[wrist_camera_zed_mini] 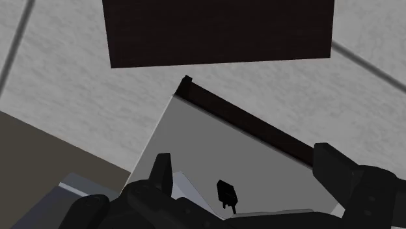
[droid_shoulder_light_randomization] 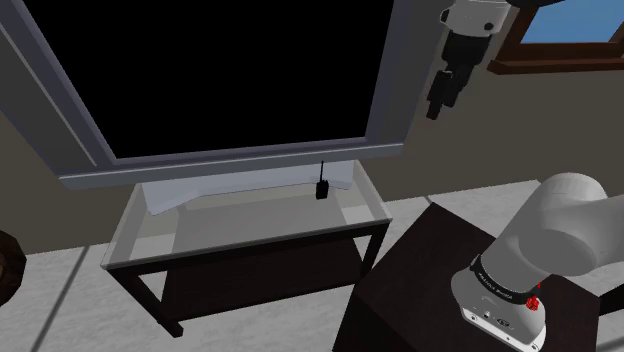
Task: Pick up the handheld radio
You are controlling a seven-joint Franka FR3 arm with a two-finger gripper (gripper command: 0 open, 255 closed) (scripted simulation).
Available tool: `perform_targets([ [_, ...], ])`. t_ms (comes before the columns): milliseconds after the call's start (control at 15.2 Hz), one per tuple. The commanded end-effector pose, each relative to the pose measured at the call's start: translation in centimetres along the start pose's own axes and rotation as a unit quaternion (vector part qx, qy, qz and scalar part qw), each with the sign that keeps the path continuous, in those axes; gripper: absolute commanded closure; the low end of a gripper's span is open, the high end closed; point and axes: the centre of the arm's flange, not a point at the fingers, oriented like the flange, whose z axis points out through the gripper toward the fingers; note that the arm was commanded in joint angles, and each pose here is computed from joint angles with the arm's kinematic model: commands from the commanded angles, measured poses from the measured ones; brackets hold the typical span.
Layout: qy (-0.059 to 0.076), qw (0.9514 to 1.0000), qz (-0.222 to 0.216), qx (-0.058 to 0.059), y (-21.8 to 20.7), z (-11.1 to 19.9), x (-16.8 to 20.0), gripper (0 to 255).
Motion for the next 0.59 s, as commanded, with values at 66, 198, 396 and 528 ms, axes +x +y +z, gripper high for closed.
perform_targets([
  [66,0.005,1.0000,0.002,-0.001,-0.2,1.2,0.5,0],
  [198,0.016,0.9999,0.005,-0.002,-0.5,3.4,1.4,0],
  [396,0.033,0.9994,0.010,-0.003,-1.0,6.8,2.9,0],
  [528,0.044,0.9989,0.013,-0.004,-1.3,9.1,4.0,0],
])
